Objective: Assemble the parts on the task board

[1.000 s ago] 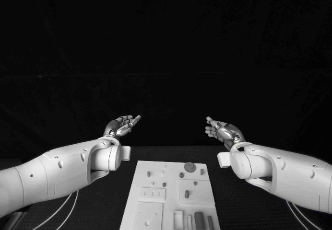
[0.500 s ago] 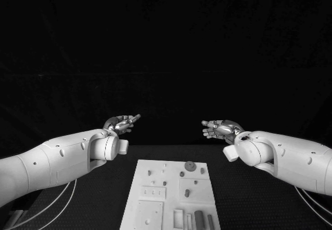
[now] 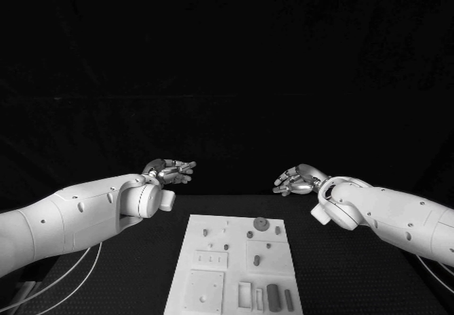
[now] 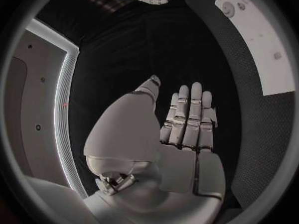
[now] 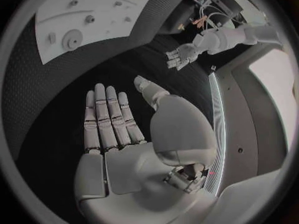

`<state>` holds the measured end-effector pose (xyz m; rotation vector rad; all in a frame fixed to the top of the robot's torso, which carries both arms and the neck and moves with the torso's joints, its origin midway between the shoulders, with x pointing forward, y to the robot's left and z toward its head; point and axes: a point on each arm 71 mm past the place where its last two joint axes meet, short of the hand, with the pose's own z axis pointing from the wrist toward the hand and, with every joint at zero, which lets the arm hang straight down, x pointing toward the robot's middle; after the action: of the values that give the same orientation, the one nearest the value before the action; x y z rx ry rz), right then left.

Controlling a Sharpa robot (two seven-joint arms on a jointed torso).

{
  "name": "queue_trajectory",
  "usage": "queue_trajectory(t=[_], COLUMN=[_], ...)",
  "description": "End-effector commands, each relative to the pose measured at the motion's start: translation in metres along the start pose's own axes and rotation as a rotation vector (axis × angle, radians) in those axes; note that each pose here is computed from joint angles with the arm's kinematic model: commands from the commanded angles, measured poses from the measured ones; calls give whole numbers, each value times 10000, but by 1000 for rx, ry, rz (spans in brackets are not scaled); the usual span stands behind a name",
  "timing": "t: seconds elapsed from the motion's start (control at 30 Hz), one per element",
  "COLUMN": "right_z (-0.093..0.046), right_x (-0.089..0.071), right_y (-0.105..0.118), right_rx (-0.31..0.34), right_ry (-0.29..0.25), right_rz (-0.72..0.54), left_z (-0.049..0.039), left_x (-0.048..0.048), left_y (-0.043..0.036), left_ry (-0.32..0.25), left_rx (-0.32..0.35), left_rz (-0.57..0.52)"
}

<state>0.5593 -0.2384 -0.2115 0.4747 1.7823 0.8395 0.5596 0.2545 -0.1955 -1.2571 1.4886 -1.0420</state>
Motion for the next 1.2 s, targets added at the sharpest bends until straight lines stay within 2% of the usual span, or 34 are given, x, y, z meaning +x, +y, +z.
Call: queue_trajectory(t=[0.03,0.23,0.3,0.43,0.5,0.77,1.2], right_z=[7,-11,-20,-17,-14,-12,17], right_x=[78,201,237,271,282,396,535], right_y=[59,145,168,198,208,272,382], right_rx=[-59,-105,-118,-132,-140,-164,-202], right_ry=[50,110,127,128,96,92,96], right_rz=[-289,-477,-542,-620,-652,-738,-792], left_z=[-45,-160,-208,-286,-319,-413,-528], left_x=[57,114,193,273,313,373,422], left_y=[-7,-6,-10,23,48,151,147], left_ry=[70,110,138,167,182,207,239], left_rx=[11,31,42,41,41,27,28], left_rz=[31,44,52,53,50,40,30])
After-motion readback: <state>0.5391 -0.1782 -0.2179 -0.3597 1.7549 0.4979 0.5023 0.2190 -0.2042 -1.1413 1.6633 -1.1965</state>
